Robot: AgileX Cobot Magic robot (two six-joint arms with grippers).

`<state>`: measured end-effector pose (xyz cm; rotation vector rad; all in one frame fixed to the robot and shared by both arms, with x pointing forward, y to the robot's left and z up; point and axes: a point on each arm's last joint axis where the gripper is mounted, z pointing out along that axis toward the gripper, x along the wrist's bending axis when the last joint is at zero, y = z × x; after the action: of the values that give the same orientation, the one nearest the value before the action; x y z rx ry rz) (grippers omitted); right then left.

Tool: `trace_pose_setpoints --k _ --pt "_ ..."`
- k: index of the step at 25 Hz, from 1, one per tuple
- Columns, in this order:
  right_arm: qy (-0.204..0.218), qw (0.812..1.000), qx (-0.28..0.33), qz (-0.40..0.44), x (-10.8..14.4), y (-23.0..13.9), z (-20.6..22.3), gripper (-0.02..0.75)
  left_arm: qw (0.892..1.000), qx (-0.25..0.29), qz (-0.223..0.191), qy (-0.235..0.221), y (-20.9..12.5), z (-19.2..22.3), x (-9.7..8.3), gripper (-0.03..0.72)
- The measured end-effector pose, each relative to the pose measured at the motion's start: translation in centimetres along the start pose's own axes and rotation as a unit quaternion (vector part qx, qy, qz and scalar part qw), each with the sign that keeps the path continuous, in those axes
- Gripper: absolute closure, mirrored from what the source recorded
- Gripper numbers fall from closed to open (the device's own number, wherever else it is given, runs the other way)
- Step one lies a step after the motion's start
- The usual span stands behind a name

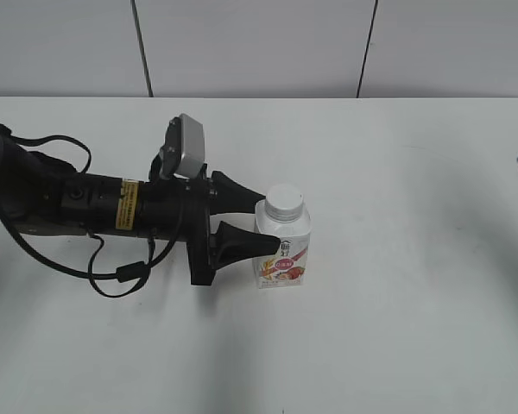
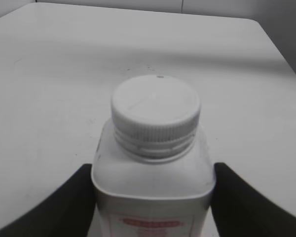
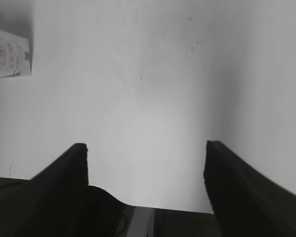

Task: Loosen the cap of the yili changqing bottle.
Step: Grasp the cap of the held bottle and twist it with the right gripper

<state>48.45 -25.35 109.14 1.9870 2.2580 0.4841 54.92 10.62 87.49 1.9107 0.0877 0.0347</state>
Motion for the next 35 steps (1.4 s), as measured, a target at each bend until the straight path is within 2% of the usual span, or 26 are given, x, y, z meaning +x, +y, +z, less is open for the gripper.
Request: trace_pose_setpoints --k 6,12,16,18,27,30,35 --pt "0.001 0.998 0.065 0.007 -0.4 4.1 3.9 0.164 1.000 0.000 0.000 0.000 0.0 0.0 0.0 0.252" --pt "0.005 0.997 0.076 0.009 -0.6 7.7 6.6 0.166 1.000 0.000 0.000 0.000 0.0 0.0 0.0 0.253" --pt "0.011 0.997 0.080 -0.006 0.3 9.6 8.2 0.206 1.000 0.000 0.000 0.000 0.0 0.0 0.0 0.253" --pt "0.016 0.996 0.077 -0.030 1.9 10.2 8.6 0.221 1.000 0.000 0.000 0.000 0.0 0.0 0.0 0.253" --pt "0.054 0.985 0.070 -0.151 11.9 9.7 9.0 0.228 1.000 0.000 0.000 0.000 0.0 0.0 0.0 0.253" --pt "0.063 0.980 0.079 -0.172 14.4 9.2 9.8 0.228 1.000 0.000 -0.001 0.000 0.0 0.0 0.0 0.253" --pt "0.073 0.975 0.091 -0.188 16.9 8.5 10.6 0.230 1.000 0.000 -0.001 0.000 0.0 0.0 0.0 0.254"
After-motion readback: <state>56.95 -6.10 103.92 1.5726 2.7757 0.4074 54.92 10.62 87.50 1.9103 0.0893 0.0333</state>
